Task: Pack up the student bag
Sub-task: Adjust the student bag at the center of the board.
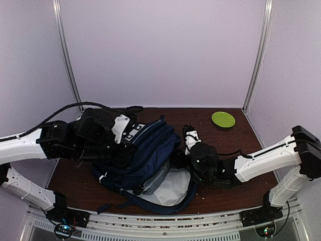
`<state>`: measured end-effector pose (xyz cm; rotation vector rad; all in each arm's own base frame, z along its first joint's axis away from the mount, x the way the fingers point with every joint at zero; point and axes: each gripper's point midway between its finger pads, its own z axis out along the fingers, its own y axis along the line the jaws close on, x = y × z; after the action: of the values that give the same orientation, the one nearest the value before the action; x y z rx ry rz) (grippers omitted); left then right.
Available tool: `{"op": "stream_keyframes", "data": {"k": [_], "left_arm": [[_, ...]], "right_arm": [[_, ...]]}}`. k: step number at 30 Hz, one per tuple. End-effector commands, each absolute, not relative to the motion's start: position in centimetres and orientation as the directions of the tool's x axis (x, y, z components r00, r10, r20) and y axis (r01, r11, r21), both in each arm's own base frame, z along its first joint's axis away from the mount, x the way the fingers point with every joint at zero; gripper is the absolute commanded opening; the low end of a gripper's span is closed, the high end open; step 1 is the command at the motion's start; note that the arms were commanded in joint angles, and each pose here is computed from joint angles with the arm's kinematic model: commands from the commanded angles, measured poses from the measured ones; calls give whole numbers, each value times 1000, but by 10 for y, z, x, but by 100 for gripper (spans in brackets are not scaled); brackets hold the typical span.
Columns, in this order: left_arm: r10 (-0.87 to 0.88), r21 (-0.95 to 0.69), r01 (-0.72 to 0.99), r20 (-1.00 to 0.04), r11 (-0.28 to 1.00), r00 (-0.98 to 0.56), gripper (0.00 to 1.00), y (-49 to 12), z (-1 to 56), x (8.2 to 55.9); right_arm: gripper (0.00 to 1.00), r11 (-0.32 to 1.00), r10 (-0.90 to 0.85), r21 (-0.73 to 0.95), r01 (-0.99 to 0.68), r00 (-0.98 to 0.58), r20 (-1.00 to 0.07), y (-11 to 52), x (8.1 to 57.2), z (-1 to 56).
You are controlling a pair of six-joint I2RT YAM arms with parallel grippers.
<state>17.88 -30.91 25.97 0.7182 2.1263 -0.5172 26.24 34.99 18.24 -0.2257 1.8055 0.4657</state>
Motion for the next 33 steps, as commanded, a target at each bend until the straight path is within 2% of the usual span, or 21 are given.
{"op": "stream_keyframes", "data": {"k": [1,7,10,16,22,23,24,26,29,30,33], "left_arm": [[147,-169,647,-903,743,-404,0,-324,326,194],[177,-155,647,-891,747,-418,0,-327,313,195],[188,-145,641,-887,754,-422,0,-328,307,197],[208,-132,640,-880,757,-427,0,-335,300,200],[268,-103,655,-857,748,-441,0,-347,280,201],[286,-98,661,-847,744,-448,5,-349,274,200],[305,-94,669,-837,737,-454,17,-351,267,199],[339,-97,693,-818,714,-464,54,-355,256,193],[351,-119,711,-806,694,-477,94,-351,249,184],[348,-123,712,-807,691,-477,97,-348,250,182],[331,-122,706,-819,697,-469,98,-332,256,178]], "right_arm": [[73,934,157,215,-285,-214,-964,334,268,197],[70,966,234,247,-77,-149,-961,279,270,204],[69,959,273,281,-39,-141,-952,256,263,201],[69,957,261,282,-67,-219,-940,236,250,187],[69,930,221,314,-192,-393,-892,243,230,187],[69,918,217,333,-216,-429,-877,246,226,186],[69,904,226,362,-225,-467,-855,246,222,185],[70,876,246,424,-230,-542,-803,245,214,177],[70,829,311,527,-189,-627,-714,234,204,163],[70,808,335,562,-179,-645,-687,231,200,160],[70,742,389,649,-167,-681,-620,224,190,157]]}}
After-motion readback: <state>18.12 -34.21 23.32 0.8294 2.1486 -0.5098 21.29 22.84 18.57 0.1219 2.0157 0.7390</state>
